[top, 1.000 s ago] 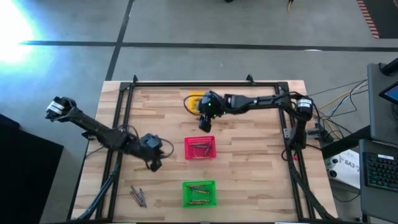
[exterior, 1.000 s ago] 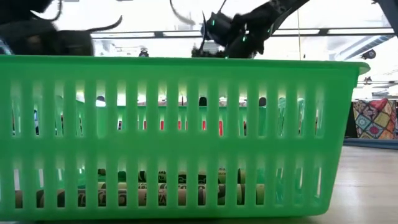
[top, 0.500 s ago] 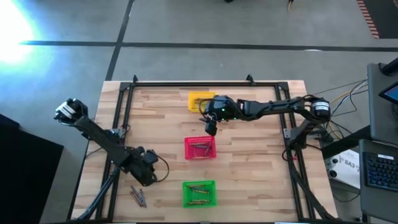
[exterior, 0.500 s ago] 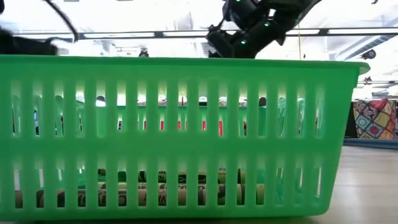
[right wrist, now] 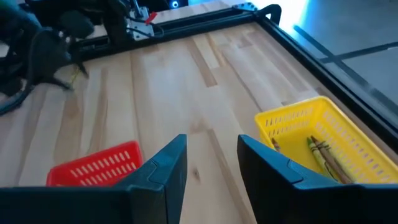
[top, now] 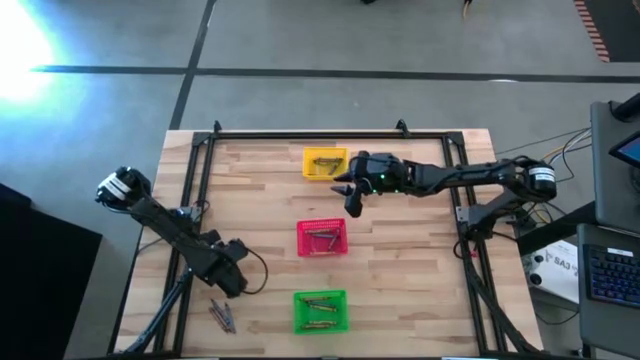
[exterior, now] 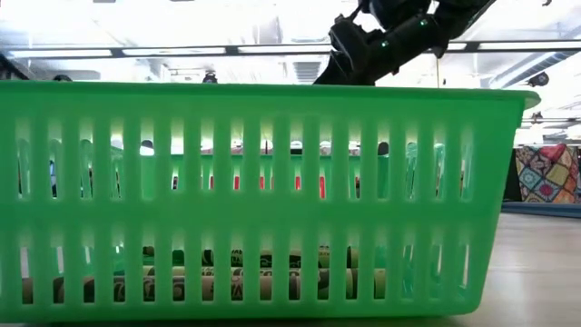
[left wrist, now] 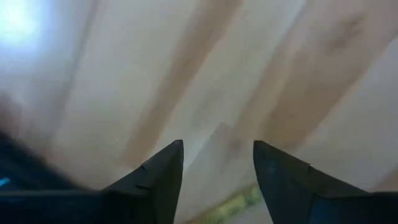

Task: Sort crayons
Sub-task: Put the green crayon into the yellow bin

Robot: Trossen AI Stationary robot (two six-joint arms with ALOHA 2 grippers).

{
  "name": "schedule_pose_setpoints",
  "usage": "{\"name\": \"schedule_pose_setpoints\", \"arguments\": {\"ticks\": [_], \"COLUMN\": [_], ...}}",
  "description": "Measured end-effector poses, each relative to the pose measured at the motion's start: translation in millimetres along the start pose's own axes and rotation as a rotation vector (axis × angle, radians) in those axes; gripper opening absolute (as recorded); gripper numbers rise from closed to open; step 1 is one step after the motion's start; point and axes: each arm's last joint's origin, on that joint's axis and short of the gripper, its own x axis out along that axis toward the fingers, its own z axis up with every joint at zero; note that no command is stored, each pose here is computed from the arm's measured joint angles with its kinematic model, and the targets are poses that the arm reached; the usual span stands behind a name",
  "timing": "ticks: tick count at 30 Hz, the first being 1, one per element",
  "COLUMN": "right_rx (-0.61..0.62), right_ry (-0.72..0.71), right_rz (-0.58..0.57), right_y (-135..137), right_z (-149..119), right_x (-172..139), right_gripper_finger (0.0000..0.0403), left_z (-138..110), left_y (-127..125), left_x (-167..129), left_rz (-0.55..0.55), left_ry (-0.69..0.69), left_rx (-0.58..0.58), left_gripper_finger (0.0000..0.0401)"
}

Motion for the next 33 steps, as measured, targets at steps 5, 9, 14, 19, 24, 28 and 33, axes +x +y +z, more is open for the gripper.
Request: {"name": "schedule_pose_setpoints", "arguments": {"ticks": [5, 9, 14, 19, 24, 28, 33], "right_rx": [0.002, 0.010, 0.010, 0.010, 0.010, 0.010, 0.010], "right_ry": [0.008, 0.027, 0.025, 0.021, 0.022, 0.022, 0.012], "right_rz": [0.000, -0.001, 0.018, 0.021, 0.028, 0.031, 0.032], "right_y": [0, -1, 0, 0, 1, 1, 1], "right_z": [-2, -6, -6, -6, -6, -6, -5], "right_x": [3, 7, 7, 7, 7, 7, 7], "right_gripper_finger": [0.0133, 0.0132, 0.0134, 0.0130, 0.0130, 0.0127, 0.0129], "left_z": [1, -2, -5, -11, -15, -13, -4], "left_y": [2, 1, 8, 20, 29, 28, 13], "left_x": [-10, -10, -1, 16, 28, 26, 11], "left_rz": [0.026, -0.011, 0.027, 0.094, 0.107, 0.101, 0.000], "left_ry": [0.012, 0.079, 0.100, 0.120, 0.131, 0.112, 0.017], "left_rx": [0.043, 0.065, 0.041, 0.001, -0.078, -0.060, -0.006], "left_gripper_finger": [0.0184, 0.0176, 0.0168, 0.0166, 0.0166, 0.0163, 0.0133]}}
